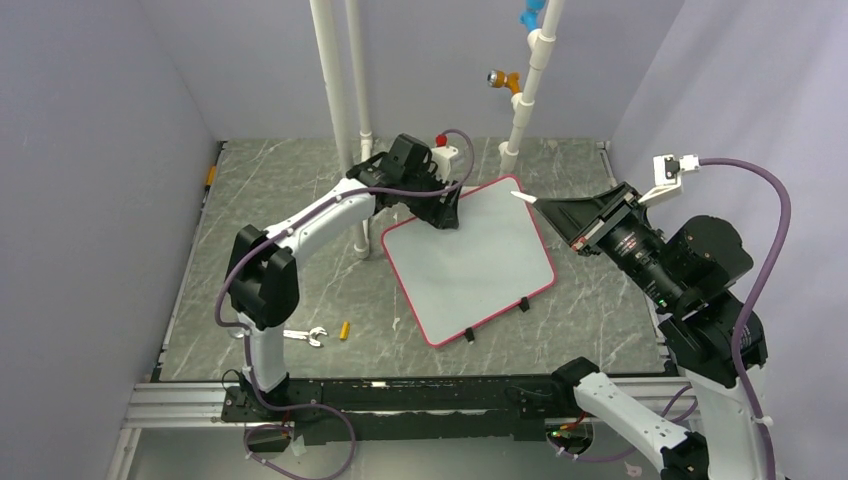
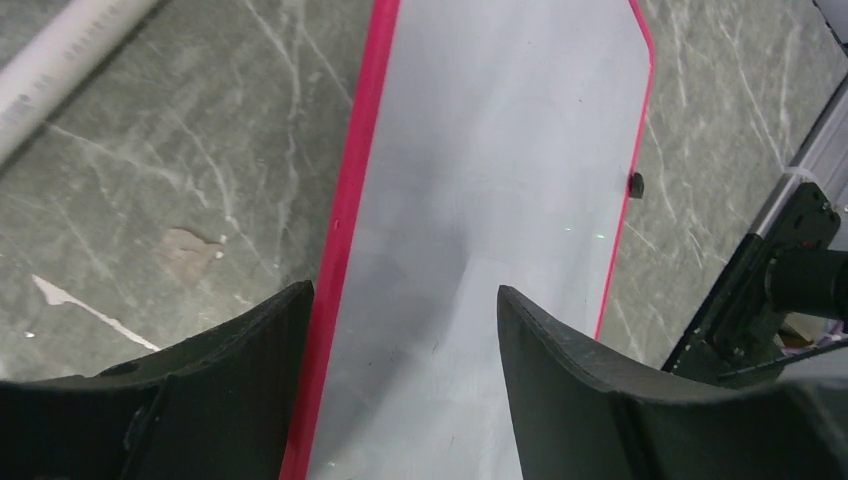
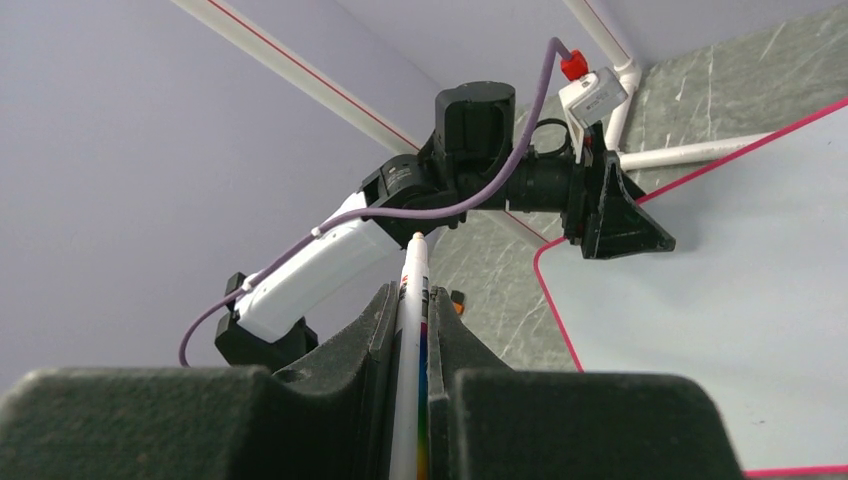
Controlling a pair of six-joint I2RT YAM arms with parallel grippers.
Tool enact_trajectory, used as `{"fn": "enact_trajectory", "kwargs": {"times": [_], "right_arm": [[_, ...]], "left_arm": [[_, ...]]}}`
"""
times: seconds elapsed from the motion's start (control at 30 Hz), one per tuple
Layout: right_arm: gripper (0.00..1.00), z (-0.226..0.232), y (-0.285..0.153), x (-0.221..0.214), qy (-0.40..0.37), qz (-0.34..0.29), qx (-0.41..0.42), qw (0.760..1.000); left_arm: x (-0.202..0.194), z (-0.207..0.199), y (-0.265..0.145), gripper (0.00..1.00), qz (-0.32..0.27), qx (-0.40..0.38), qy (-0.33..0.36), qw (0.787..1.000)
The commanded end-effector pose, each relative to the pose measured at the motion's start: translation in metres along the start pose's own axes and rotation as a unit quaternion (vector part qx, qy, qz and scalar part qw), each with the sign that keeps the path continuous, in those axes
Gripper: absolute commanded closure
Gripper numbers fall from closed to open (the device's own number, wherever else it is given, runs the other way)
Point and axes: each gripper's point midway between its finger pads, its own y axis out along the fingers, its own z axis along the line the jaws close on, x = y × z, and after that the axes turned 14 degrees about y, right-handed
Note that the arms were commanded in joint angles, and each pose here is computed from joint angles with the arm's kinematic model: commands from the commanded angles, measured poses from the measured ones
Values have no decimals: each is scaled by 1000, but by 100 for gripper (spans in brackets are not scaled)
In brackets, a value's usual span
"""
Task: Write a sentence on the whiteboard
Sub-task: Adjust the whiteboard at the center of the board.
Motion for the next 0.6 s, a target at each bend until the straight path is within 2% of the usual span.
{"fn": "enact_trajectory", "kwargs": {"times": [0.0, 0.17, 0.33, 0.5, 0.57], "right_arm": [[100, 11, -9, 1, -1, 0, 17, 1000], [100, 1, -6, -2, -13, 4, 2, 1000], [100, -21, -1, -10, -41, 18, -19, 999], [100, -34, 2, -19, -67, 33, -23, 997], [100, -36, 2, -22, -81, 43, -25, 995]], "left_arm": [[17, -36, -15, 29, -25, -34, 8, 999], [16, -41, -17, 27, -22, -37, 16, 999], [21, -38, -22, 17, -15, -29, 27, 999], [26, -35, -32, 2, -14, -31, 33, 999], [26, -32, -36, 1, -15, -32, 32, 999]]}}
